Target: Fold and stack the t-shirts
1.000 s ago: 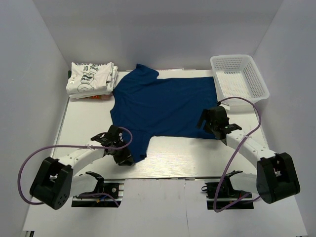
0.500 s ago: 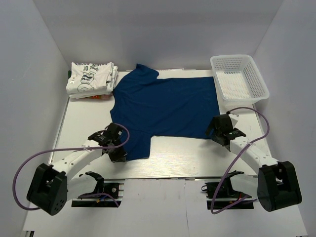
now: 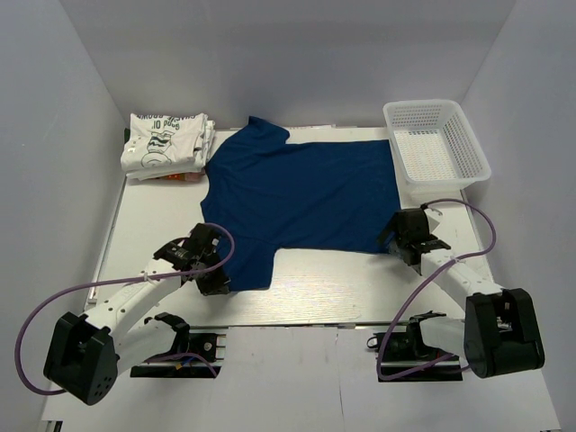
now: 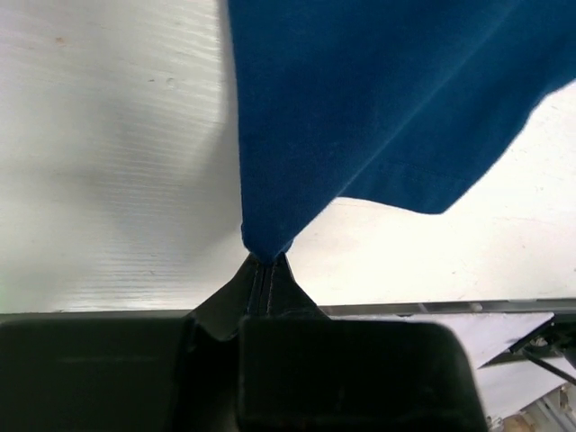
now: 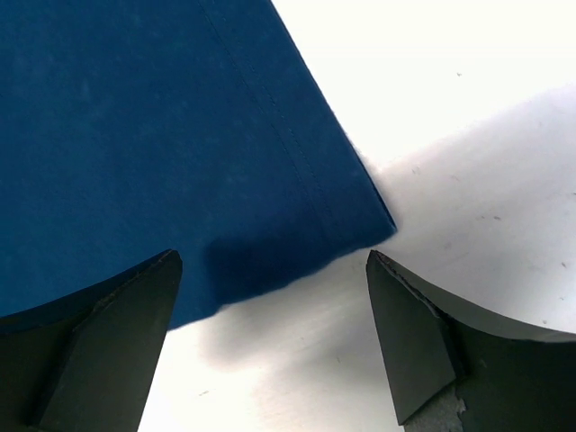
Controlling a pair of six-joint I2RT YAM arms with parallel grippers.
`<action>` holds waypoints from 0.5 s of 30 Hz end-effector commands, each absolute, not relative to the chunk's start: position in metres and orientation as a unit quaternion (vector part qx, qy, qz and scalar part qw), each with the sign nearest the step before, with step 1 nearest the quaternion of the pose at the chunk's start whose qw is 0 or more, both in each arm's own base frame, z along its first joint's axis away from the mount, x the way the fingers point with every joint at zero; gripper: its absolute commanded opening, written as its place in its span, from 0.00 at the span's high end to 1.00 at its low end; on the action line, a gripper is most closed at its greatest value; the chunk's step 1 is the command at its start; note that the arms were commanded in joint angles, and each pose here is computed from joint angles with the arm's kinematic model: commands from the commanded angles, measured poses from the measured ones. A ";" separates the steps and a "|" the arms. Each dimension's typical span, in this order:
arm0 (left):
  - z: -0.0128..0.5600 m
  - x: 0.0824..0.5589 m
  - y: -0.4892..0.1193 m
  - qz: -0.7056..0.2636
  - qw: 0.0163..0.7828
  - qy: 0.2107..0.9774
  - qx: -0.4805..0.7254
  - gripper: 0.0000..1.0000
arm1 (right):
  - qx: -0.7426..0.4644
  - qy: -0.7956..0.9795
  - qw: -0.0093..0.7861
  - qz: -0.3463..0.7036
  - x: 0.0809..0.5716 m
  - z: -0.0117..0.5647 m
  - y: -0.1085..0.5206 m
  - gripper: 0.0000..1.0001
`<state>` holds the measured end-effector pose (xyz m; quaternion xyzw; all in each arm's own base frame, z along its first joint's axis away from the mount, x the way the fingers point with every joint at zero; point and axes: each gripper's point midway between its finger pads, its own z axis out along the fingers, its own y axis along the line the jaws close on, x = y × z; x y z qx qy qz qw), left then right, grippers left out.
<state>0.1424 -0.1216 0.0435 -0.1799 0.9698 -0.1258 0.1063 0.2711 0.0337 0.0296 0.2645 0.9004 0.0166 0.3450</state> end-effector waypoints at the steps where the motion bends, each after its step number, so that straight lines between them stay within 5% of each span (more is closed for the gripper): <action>1: 0.060 0.156 -0.135 -0.163 0.128 0.965 -0.158 1.00 | 0.279 0.891 0.357 0.035 0.281 0.033 0.036 0.12; 4: 0.067 0.155 -0.144 -0.193 0.128 0.962 -0.145 1.00 | 0.282 0.895 0.345 0.041 0.278 0.026 0.036 0.31; 5: 0.067 0.152 -0.145 -0.199 0.126 0.961 -0.144 1.00 | 0.281 0.896 0.342 0.037 0.276 0.023 0.035 0.54; 10: 0.039 0.110 -0.145 -0.217 0.056 0.964 -0.142 1.00 | 0.289 0.905 0.311 0.001 0.254 0.009 0.024 0.77; 12: 0.033 0.098 -0.141 -0.209 0.034 0.966 -0.145 1.00 | 0.288 0.908 0.303 0.005 0.242 0.006 0.025 1.00; 15: 0.042 0.100 -0.142 -0.213 0.041 0.966 -0.139 1.00 | 0.280 0.910 0.306 0.028 0.232 0.010 0.030 1.00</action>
